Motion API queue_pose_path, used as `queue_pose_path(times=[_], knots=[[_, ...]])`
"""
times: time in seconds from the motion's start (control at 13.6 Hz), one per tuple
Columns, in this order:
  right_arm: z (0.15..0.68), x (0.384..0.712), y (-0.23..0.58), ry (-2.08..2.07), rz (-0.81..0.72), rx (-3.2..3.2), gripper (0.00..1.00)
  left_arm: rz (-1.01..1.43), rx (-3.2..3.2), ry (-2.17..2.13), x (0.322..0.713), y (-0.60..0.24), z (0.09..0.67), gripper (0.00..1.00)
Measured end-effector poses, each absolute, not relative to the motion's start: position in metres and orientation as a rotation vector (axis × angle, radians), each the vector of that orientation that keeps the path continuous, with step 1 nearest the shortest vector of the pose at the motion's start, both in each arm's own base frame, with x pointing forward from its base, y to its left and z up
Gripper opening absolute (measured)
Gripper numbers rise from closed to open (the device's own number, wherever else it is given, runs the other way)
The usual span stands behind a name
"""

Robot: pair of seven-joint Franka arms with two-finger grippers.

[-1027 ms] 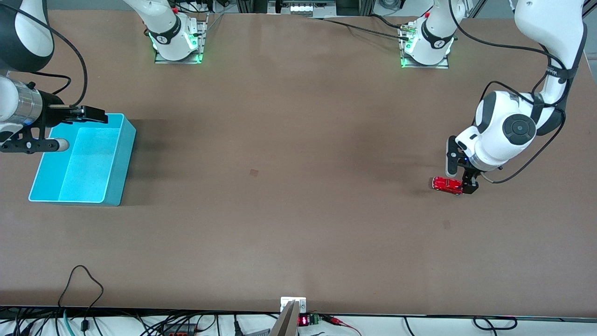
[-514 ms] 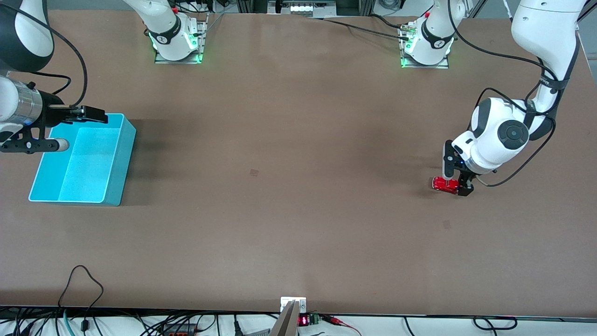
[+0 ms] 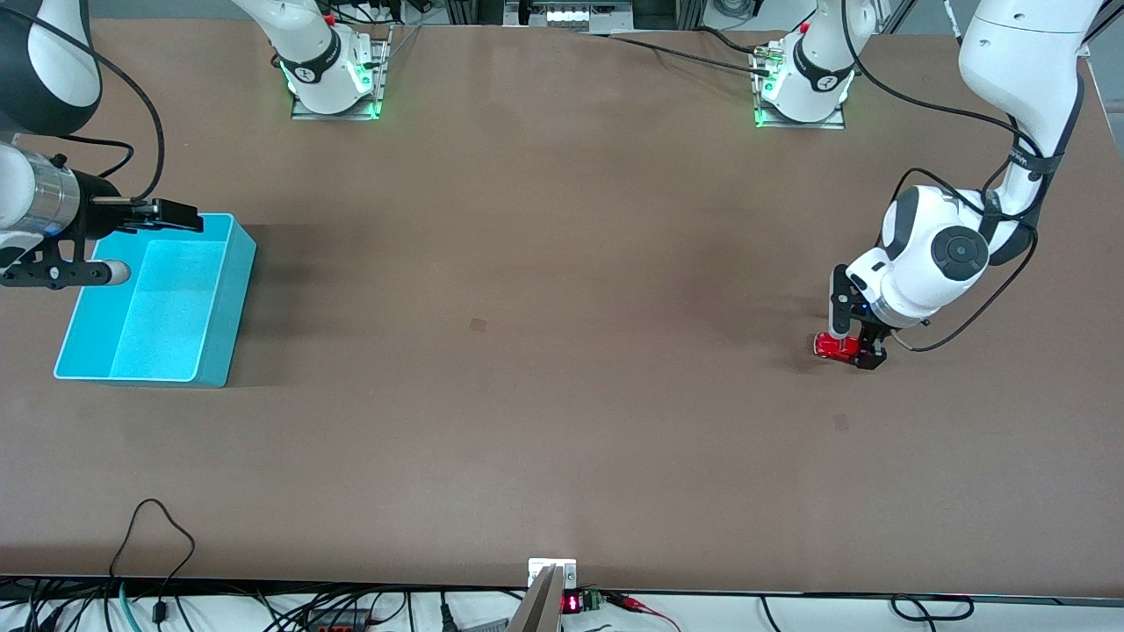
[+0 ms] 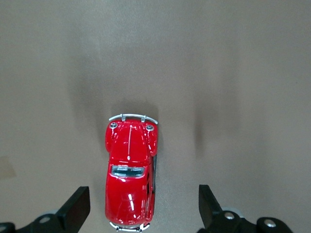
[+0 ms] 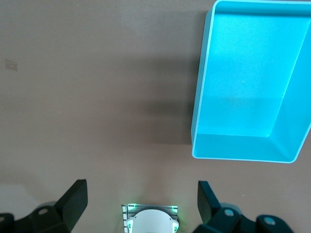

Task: Wind red beetle toy and store in blue box

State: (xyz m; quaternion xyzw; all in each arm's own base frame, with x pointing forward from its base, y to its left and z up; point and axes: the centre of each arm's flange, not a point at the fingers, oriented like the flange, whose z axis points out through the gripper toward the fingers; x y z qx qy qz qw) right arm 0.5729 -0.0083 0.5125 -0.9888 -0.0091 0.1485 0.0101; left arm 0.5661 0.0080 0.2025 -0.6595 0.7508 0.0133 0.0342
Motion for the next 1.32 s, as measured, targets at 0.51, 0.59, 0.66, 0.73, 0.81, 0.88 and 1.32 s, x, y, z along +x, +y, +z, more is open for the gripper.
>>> queue_pose_path(times=[0.51,0.59,0.66,0.73,0.81,0.88,1.32], knots=[[0.513,0.573,-0.008,-0.028,0.464,-3.087,1.00,0.041,-2.056,2.289,0.565,0.020,0.197,0.93],[0.513,0.573,-0.008,-0.028,0.464,-3.087,1.00,0.033,-2.054,2.288,0.566,0.020,0.196,0.93],[0.513,0.573,-0.008,-0.028,0.464,-3.087,1.00,0.028,-2.053,2.289,0.566,0.020,0.194,0.92],[0.513,0.573,-0.008,-0.028,0.464,-3.087,1.00,0.027,-2.053,2.290,0.566,0.019,0.192,0.91],[0.513,0.573,-0.008,-0.028,0.464,-3.087,1.00,0.026,-2.053,2.290,0.565,0.019,0.191,0.89],[0.513,0.573,-0.008,-0.028,0.464,-3.087,1.00,0.025,-2.053,2.290,0.566,0.019,0.191,0.88],[0.513,0.573,-0.008,-0.028,0.464,-3.087,1.00,-0.008,-2.037,2.278,0.571,0.018,0.196,0.47]])
